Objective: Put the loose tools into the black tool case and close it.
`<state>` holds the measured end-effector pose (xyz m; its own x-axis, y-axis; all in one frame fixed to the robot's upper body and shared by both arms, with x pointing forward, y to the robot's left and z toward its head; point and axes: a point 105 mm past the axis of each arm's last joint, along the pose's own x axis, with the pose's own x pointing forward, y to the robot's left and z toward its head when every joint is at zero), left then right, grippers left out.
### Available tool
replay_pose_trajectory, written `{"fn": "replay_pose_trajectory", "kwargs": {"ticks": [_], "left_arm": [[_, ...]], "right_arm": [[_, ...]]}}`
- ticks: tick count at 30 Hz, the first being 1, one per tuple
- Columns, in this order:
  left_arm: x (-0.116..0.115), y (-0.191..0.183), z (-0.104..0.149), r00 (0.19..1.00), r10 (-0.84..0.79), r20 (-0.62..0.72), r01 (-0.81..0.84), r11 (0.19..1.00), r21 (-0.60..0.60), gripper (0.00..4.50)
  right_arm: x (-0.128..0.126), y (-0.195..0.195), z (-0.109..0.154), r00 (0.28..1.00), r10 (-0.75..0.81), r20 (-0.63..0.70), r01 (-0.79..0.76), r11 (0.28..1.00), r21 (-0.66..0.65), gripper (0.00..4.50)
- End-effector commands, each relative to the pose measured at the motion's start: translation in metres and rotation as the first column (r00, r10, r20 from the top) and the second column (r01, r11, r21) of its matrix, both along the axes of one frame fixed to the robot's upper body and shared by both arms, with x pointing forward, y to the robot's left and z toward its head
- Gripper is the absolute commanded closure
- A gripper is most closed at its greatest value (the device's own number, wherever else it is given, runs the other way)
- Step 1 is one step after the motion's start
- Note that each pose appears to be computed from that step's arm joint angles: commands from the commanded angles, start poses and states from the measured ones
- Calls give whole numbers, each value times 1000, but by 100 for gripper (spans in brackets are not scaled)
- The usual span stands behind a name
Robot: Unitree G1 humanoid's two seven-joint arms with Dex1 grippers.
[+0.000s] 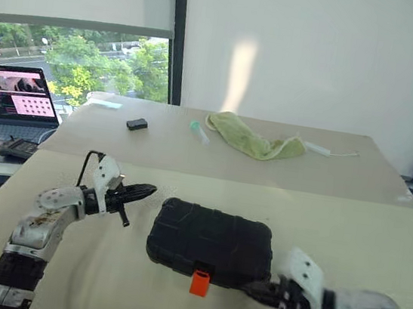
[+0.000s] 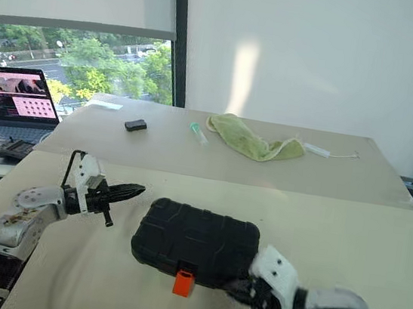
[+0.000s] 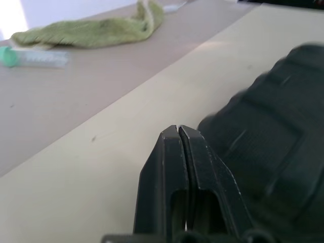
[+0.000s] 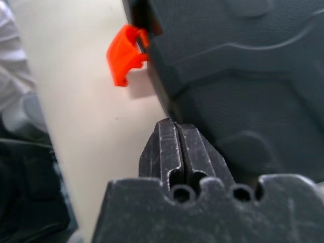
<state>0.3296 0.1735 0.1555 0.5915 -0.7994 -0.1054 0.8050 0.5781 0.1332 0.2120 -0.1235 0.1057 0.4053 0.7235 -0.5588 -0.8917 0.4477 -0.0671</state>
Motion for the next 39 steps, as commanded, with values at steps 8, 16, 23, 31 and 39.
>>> {"fn": "replay_pose_trajectory", "kwargs": {"ticks": [8,16,23,31,39], "left_arm": [[-25,-29,33,968,-233,-95,232,973,-19,448],[-32,-48,39,903,-408,-136,423,900,103,372],[-33,-64,32,885,-436,-161,460,872,168,131],[-27,-74,5,883,-419,-211,465,843,269,30],[-22,-78,-4,888,-405,-218,456,841,291,27]], "right_arm": [[144,-28,30,905,-314,287,350,933,-83,450],[113,-21,42,963,-184,199,189,982,-5,338],[71,-11,53,967,-222,124,203,967,153,107],[76,8,30,957,-284,61,272,950,155,66],[85,11,16,951,-309,36,302,944,131,121]]}}
